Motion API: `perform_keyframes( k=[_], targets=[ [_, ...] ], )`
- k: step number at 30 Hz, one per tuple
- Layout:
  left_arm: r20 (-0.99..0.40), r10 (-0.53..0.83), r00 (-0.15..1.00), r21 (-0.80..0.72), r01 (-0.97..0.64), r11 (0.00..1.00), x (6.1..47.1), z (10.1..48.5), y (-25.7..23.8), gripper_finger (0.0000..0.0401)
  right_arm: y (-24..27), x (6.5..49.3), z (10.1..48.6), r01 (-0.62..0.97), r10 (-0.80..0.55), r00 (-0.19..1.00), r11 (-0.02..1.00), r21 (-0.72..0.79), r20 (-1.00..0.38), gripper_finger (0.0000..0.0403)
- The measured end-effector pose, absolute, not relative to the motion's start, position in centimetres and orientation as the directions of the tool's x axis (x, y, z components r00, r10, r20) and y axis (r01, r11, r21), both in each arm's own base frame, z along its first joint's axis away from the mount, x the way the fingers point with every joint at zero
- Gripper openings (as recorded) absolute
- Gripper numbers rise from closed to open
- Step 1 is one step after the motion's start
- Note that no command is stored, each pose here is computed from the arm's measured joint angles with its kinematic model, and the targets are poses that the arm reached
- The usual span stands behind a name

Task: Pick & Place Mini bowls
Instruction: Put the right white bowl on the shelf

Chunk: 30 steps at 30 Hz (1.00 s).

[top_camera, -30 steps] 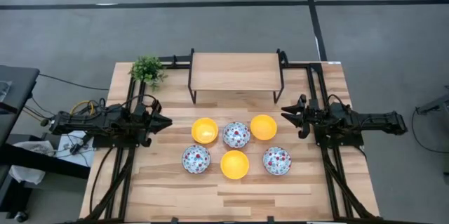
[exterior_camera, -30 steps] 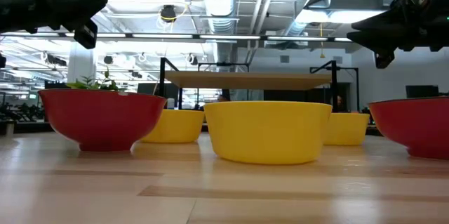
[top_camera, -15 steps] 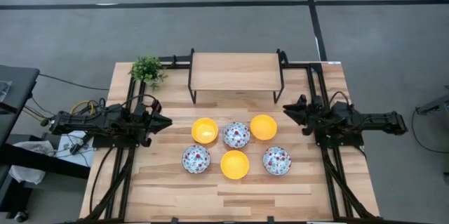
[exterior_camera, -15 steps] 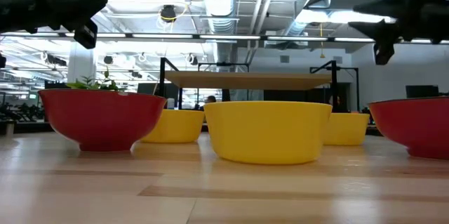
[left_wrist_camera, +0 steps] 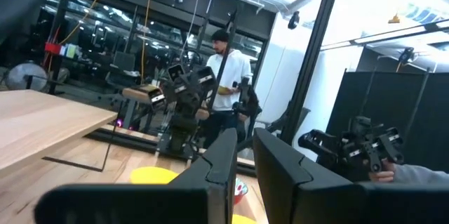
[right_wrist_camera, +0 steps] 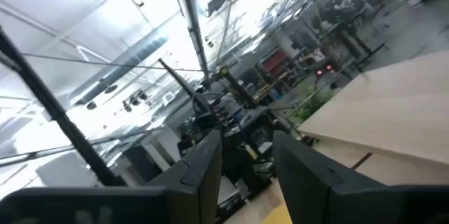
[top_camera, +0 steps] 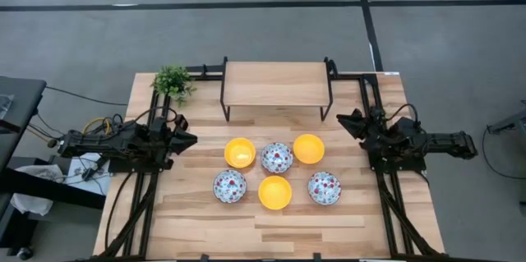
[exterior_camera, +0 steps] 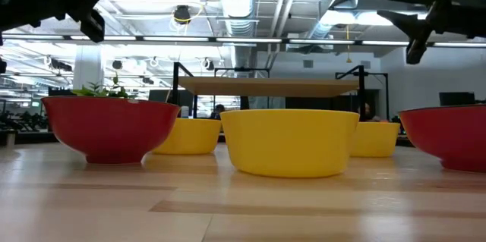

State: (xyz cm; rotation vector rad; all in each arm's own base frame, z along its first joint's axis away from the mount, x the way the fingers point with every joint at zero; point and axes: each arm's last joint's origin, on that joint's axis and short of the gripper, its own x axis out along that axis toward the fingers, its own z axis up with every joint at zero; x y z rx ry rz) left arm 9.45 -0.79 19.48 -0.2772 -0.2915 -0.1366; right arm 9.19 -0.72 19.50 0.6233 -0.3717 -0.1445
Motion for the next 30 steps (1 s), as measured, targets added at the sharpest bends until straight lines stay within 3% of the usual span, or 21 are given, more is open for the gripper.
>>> perform_keyframes(
  k=[12, 19, 30],
  targets=[
    [0.306, -0.093, 0.948, -0.249, 0.173, 0.953, 9.4, 19.5, -0.8, 0.0049, -0.6, 8.5, 22.0, 0.01, -0.221, 0.907, 0.863, 0.505, 0.359, 0.0118],
    [0.312, -0.092, 0.945, -0.248, 0.175, 0.953, 9.4, 19.6, -0.8, 0.0049, 0.2, 7.8, 24.1, -0.088, -0.105, 0.91, 0.897, 0.433, 0.402, 0.0118],
    [0.32, -0.092, 0.943, -0.247, 0.177, 0.953, 9.4, 19.7, -0.8, 0.0049, 1.9, 10.3, 27.0, -0.072, 0.034, 0.996, 0.852, 0.519, 0.083, 0.0118]
  ],
)
